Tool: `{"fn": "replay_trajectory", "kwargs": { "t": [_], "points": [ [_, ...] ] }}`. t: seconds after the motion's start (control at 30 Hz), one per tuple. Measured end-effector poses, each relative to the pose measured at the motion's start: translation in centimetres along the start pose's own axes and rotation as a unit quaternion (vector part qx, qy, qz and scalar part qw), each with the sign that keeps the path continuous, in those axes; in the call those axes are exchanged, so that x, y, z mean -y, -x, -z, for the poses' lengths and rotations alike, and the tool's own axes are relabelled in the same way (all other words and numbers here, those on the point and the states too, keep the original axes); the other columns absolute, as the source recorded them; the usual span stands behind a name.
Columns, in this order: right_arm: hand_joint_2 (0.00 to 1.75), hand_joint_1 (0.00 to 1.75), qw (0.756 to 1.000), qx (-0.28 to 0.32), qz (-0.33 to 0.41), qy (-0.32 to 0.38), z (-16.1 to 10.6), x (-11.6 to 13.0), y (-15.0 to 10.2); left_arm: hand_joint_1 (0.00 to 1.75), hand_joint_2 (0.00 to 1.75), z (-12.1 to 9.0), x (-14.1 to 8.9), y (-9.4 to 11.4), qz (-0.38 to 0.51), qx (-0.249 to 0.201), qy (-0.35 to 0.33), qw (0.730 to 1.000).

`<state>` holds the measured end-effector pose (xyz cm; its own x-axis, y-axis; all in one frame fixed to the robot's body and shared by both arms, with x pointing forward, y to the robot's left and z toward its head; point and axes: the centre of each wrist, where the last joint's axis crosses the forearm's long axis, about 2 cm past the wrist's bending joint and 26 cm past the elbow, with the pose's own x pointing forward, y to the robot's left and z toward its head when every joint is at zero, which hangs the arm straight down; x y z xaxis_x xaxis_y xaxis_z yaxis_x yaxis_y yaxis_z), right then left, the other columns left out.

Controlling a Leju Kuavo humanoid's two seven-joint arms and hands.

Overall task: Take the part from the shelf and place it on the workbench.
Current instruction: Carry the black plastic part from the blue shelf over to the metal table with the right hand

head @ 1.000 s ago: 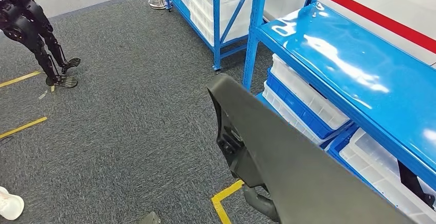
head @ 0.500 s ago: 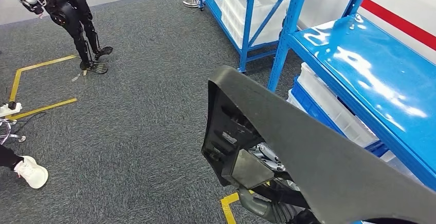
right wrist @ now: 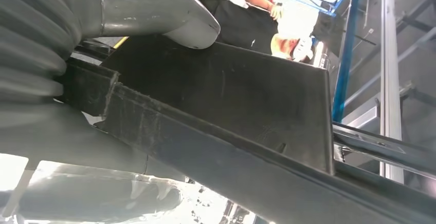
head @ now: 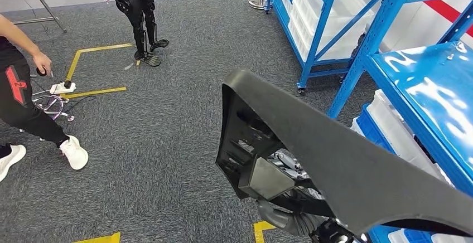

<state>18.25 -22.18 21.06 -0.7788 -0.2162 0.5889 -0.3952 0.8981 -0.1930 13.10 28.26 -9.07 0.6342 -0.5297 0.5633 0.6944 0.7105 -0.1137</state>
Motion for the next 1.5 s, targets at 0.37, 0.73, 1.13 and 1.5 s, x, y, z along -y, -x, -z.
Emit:
{"fn": "replay_trajectory", "kwargs": {
  "t": [0.37,0.73,1.13,1.5],
  "points": [
    [1.75,1.75,0.999,-0.001,0.031,-0.020,0.7,-0.8,0.8,0.00,1.75,-1.9,-0.2,4.3,-0.059,0.012,-0.012,0.998],
    [1.75,1.75,0.999,-0.008,0.033,-0.035,0.6,-1.5,0.9,0.00,1.75,-2.3,-2.0,3.8,-0.045,0.001,-0.024,0.999],
    [1.75,1.75,0.997,-0.005,0.061,-0.052,1.6,-1.9,1.1,0.00,1.75,-2.8,-1.6,5.2,-0.069,-0.021,-0.027,0.997],
    [1.75,1.75,0.994,-0.007,0.085,-0.063,2.4,-2.2,1.2,0.00,1.75,-3.1,-0.8,6.4,-0.093,-0.029,-0.027,0.995]
  ]
}}
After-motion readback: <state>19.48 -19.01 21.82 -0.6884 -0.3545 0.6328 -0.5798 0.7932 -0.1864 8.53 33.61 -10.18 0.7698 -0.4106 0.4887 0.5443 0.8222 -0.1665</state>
